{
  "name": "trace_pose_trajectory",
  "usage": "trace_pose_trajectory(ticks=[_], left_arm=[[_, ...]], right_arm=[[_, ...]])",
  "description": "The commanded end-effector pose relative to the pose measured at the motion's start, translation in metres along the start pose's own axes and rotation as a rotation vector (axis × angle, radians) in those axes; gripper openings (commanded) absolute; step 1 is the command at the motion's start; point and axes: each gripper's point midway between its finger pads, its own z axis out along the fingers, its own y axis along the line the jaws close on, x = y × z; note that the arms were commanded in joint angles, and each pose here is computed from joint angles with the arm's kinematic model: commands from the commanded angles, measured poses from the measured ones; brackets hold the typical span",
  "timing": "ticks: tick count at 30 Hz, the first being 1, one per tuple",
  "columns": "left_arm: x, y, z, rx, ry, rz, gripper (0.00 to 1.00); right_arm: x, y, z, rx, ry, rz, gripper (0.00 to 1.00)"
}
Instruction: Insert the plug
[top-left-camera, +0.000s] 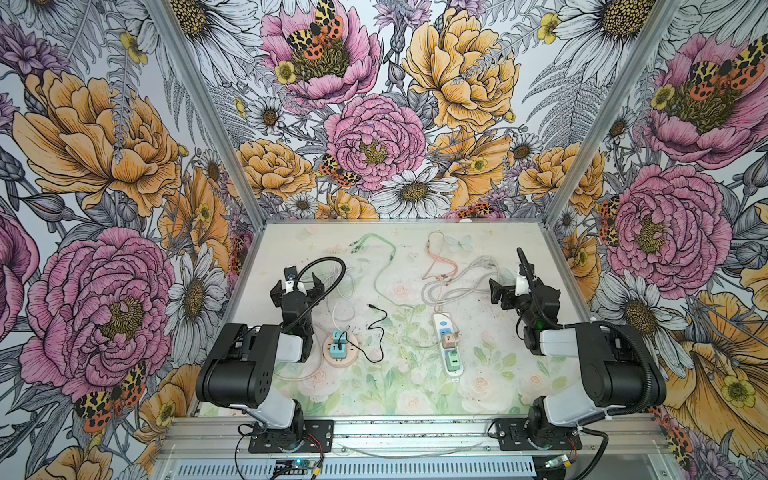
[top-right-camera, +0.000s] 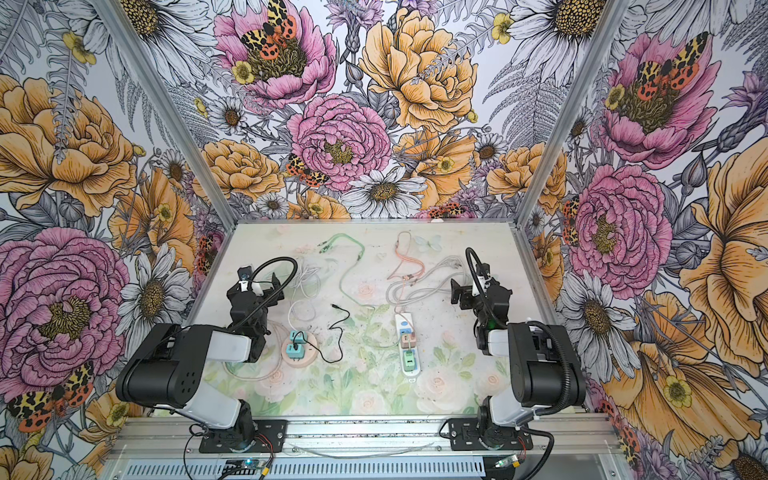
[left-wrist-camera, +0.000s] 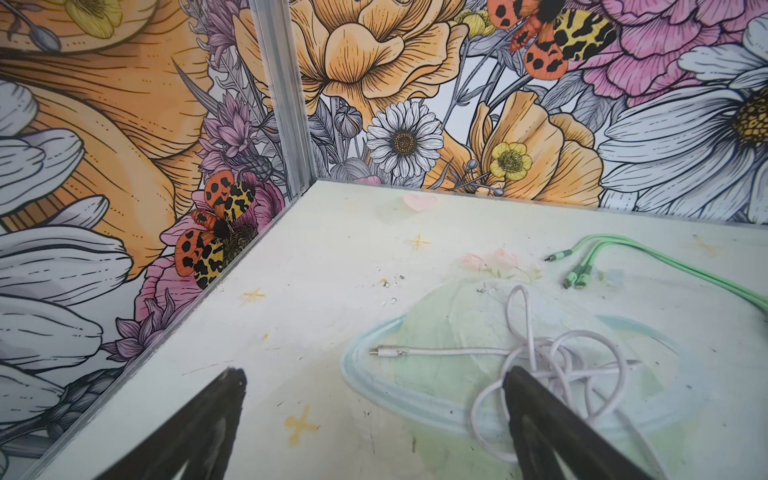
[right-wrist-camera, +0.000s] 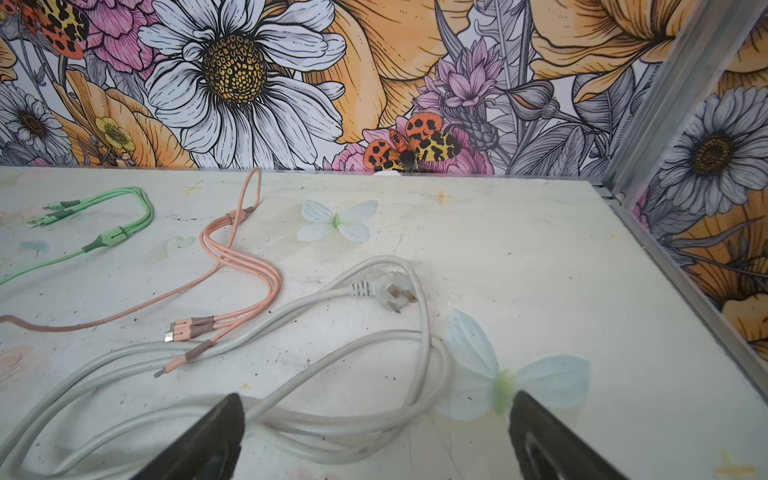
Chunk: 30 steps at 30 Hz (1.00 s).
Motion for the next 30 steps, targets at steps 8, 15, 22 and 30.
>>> trace_pose_trajectory(ticks=[8,15,22,30], left_arm=[[-0.003,0.0,0.005,0.03,0.006,-0.037,0.99],[-0.003,0.0,0.005,0.03,0.006,-0.037,0.99],[-0.002,0.0,0.005,0.03,0.008,-0.037,0.99],[-0.002,0.0,0.005,0.03,0.009,-0.036,0.99]], right_arm=[[-0.008,-0.027,-0.003,0.167,-0.038,0.035,0.99],[-0.007,-0.028,-0.003,0.173,-0.037,0.036,1.0],[-0.008,-0.028,-0.002,0.171,-0.034,0.036,0.99],[-0.007,-0.025,-0.001,0.158,-0.026,0.032,1.0]])
